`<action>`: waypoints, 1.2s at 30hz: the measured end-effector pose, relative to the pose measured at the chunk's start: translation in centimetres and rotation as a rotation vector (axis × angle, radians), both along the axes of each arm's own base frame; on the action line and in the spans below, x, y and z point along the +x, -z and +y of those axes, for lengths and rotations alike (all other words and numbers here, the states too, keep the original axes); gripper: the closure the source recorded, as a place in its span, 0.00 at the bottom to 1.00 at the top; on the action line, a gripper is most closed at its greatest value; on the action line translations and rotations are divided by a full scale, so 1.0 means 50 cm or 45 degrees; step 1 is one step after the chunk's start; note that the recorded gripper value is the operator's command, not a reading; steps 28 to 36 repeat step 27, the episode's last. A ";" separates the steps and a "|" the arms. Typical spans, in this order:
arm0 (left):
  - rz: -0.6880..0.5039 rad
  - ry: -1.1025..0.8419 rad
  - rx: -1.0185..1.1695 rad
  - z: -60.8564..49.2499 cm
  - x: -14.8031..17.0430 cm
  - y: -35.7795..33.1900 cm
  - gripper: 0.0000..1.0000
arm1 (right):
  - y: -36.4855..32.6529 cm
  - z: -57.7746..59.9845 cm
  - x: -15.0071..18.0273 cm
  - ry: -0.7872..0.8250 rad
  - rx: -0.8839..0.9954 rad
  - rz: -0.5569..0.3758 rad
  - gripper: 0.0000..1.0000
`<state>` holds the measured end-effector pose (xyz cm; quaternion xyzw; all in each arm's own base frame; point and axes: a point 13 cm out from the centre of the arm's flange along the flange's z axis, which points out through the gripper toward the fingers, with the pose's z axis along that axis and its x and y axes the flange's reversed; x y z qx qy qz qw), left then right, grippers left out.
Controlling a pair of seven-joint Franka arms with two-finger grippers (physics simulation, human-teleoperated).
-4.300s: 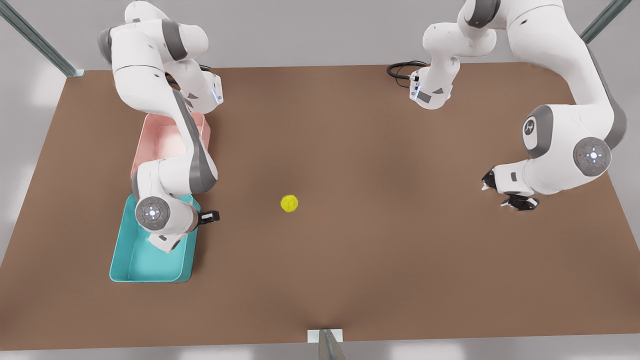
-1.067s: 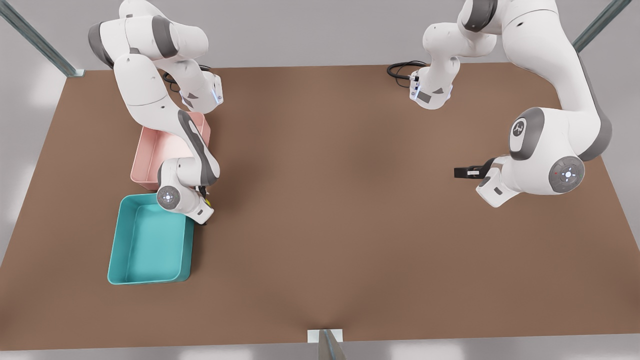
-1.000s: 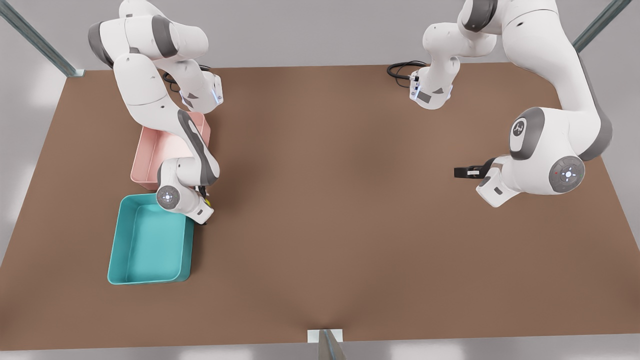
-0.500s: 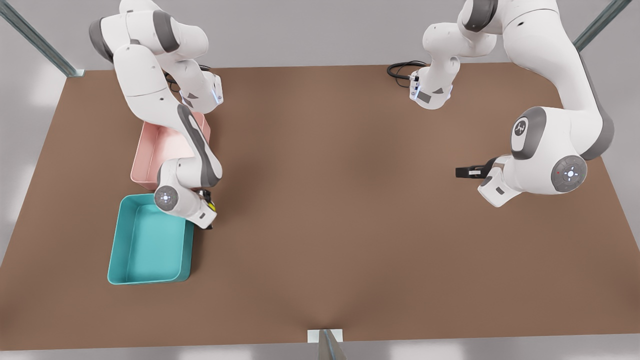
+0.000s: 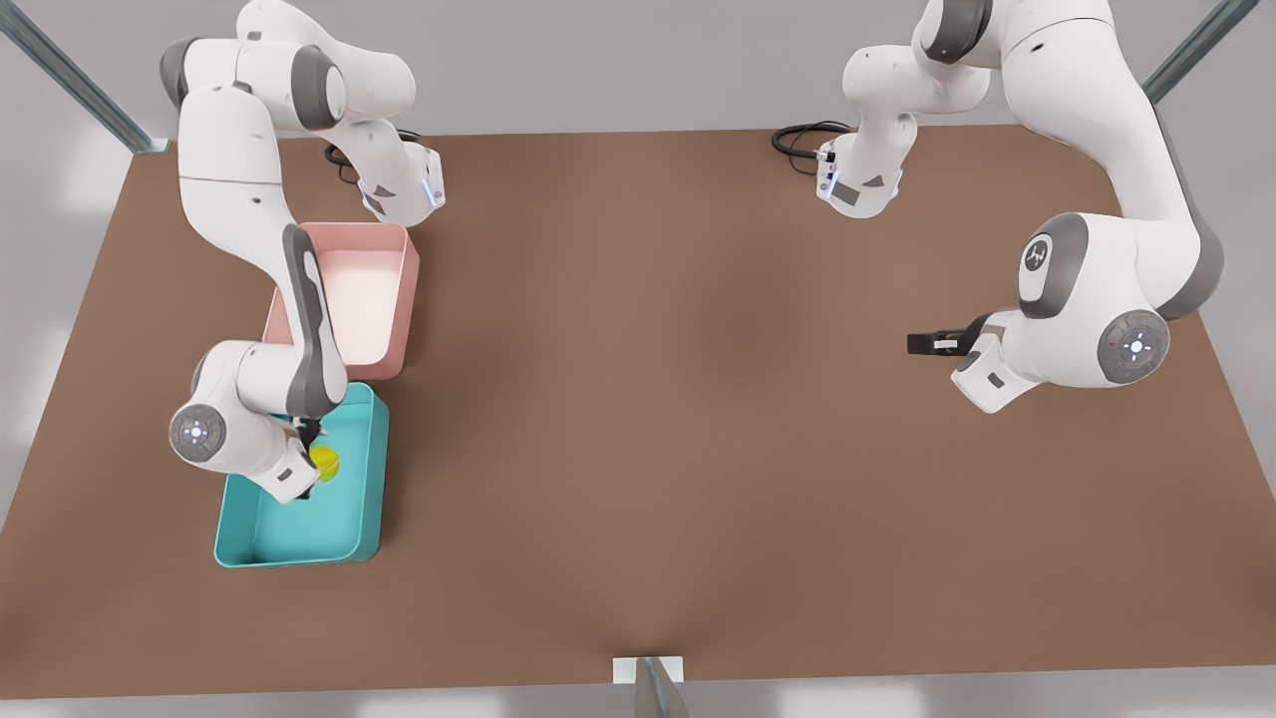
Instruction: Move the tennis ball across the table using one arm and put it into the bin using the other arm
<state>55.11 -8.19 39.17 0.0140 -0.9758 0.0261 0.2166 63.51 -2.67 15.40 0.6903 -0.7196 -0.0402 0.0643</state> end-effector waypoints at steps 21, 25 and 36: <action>-0.059 0.028 -0.003 -0.024 0.011 -0.038 0.00 | -0.577 0.061 -0.179 1.323 -0.172 0.003 0.00; -0.058 0.027 -0.002 -0.023 0.011 -0.038 0.00 | -0.576 0.066 -0.189 1.497 -0.201 0.019 0.00; -0.055 0.026 -0.003 -0.022 0.010 -0.037 0.00 | -0.577 0.073 -0.191 1.564 -0.215 0.021 0.00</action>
